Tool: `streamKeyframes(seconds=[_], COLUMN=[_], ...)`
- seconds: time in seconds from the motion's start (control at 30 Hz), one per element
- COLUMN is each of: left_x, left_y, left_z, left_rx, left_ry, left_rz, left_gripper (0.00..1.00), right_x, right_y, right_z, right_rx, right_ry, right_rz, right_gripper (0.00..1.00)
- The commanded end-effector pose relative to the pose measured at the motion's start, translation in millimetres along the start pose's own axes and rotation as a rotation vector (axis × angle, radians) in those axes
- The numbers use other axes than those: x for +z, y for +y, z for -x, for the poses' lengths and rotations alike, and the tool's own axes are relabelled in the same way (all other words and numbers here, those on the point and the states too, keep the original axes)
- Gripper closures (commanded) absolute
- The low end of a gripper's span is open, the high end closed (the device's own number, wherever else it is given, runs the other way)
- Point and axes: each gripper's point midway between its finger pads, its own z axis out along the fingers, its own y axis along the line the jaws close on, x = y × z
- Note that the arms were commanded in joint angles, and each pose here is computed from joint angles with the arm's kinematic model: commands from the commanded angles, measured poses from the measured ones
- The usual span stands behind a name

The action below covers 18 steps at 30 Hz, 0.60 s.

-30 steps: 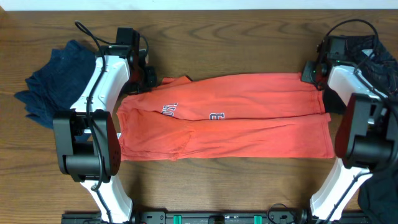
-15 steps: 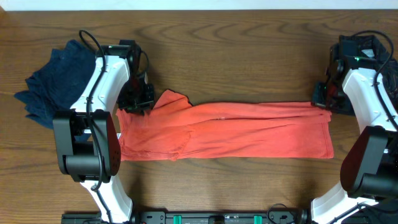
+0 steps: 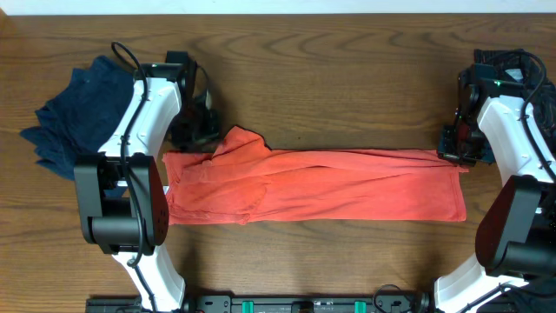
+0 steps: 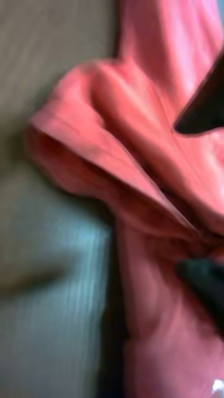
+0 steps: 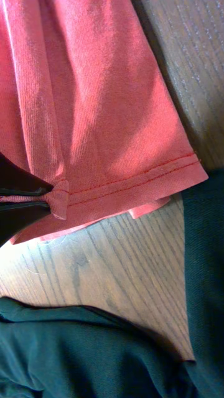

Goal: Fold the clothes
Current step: 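Fold the top edge down toward the bottom with both grippers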

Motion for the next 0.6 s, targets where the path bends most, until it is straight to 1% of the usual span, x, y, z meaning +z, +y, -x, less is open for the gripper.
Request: streamKeyframes(seconds=[0.0, 0.1, 0.2, 0.23, 0.27, 0.33, 0.37, 0.5, 0.53, 0.57], left_x=[2.7, 8.5, 20.4, 26.0, 30.2, 37.6, 40.8, 45.0, 45.3, 45.4], left_y=[-12.1, -15.9, -17.0, -17.2, -18.2, -20.2, -22.0, -30.2, -31.1, -31.1], left_z=[13.0, 18.8, 15.6, 13.7, 11.8, 7.0, 4.1, -1.6, -3.3, -4.6], left_rx=[0.029, 0.043, 0.047, 0.048, 0.051, 0.055, 0.06, 0.1, 0.102, 0.104], left_ry=[-0.049, -0.064, -0.032, -0.017, -0.005, 0.023, 0.036, 0.052, 0.057, 0.062], left_rz=[-0.047, -0.051, -0.044, -0.041, -0.04, -0.037, -0.033, -0.03, -0.028, -0.027], left_gripper=[0.28, 0.27, 0.27, 0.28, 0.31, 0.49, 0.54, 0.61, 0.66, 0.73], right_x=[0.6, 0.6, 0.6, 0.6, 0.6, 0.6, 0.6, 0.7, 0.7, 0.7], right_y=[-1.4, -1.4, -1.2, -1.1, -1.0, -1.0, -1.0, -1.0, -1.0, -1.0], right_z=[-0.4, -0.2, 0.5, 1.2, 1.5, 1.6, 1.6, 2.3, 2.3, 2.2], right_rx=[0.01, 0.011, 0.011, 0.012, 0.012, 0.012, 0.012, 0.013, 0.013, 0.013], right_ry=[0.0, -0.001, -0.004, -0.007, -0.008, -0.008, -0.008, -0.011, -0.011, -0.011], right_rz=[-0.018, -0.018, -0.017, -0.017, -0.016, -0.016, -0.016, -0.016, -0.016, -0.016], right_gripper=[0.96, 0.97, 0.97, 0.96, 0.96, 0.97, 0.96, 0.96, 0.96, 0.96])
